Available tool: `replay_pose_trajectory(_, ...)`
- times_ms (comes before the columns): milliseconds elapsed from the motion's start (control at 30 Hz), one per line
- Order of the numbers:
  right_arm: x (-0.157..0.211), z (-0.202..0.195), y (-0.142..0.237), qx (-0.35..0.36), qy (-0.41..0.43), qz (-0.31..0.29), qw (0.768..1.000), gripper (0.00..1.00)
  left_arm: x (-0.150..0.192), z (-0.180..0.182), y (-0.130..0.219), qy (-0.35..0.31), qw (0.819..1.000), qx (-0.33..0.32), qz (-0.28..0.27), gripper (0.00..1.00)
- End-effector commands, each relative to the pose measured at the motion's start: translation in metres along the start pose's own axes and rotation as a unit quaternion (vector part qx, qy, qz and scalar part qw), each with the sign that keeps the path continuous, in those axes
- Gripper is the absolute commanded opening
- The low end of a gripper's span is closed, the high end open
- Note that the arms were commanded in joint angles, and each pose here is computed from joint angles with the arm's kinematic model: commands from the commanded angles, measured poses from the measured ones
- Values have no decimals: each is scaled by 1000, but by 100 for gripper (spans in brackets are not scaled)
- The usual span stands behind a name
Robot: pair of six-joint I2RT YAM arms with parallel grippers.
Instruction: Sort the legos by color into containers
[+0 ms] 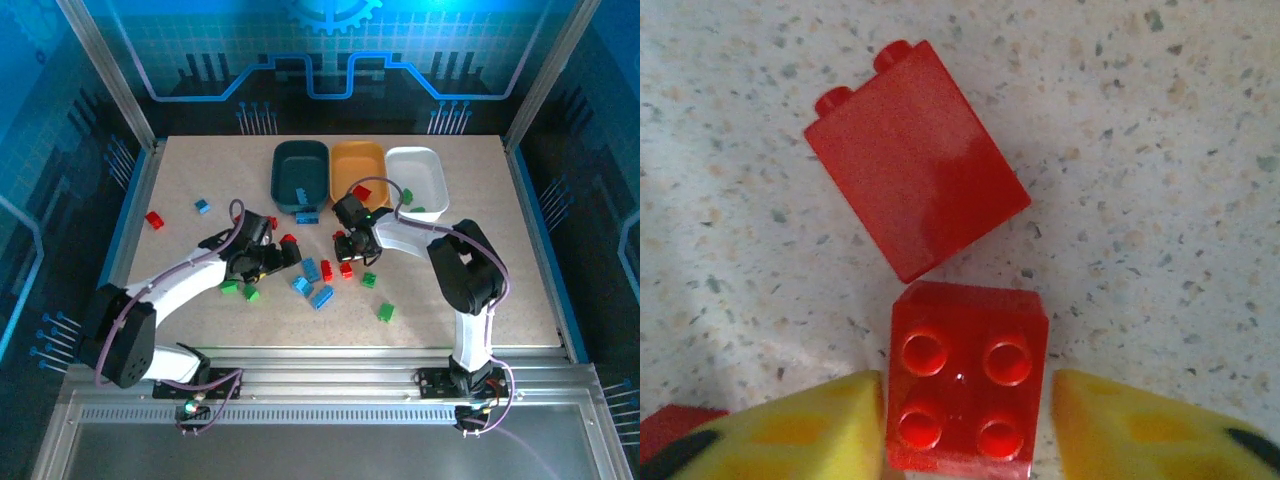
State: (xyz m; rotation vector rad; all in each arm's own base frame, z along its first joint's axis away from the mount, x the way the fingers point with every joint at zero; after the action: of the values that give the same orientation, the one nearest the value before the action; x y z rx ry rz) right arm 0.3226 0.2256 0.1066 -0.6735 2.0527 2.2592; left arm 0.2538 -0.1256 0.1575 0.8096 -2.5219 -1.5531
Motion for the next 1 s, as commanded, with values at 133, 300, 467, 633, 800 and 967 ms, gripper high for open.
replay_pose_trajectory(133,0,1,17,37,7,-22,999,33,-6,10,25,4,1000,-11,-28,99)
replay_pose_trajectory(300,-10,-6,73,44,10,-101,994,32,-5,5,32,20,1000,-2,-22,99)
replay_pose_trajectory(467,-45,-31,89,43,1,-145,989,32,8,-20,37,36,999,23,-6,99)
replay_pose_trajectory(633,-93,-54,73,44,-24,-170,984,31,28,-23,26,109,993,52,-5,99)
replay_pose_trajectory(800,-131,-73,41,44,-45,-150,987,32,44,-26,26,142,987,72,-16,99)
replay_pose_trajectory(967,-152,-79,23,40,-47,-135,989,35,52,-33,18,136,989,55,-1,99)
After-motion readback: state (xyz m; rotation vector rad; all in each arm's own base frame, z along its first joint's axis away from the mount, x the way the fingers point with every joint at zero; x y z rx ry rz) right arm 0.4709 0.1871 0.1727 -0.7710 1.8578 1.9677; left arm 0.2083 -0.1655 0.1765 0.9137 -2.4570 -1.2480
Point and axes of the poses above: each hand's point on the last joint's axis, 136 mm out from that joint toward the fingers, its own y axis back along the fingers, its own z axis along the line the jaws close on, x = y × z, the point moved 9 cm from there along y, back along the fingers, and after that the axes turned 5 degrees about y, right-handed, at the moved point
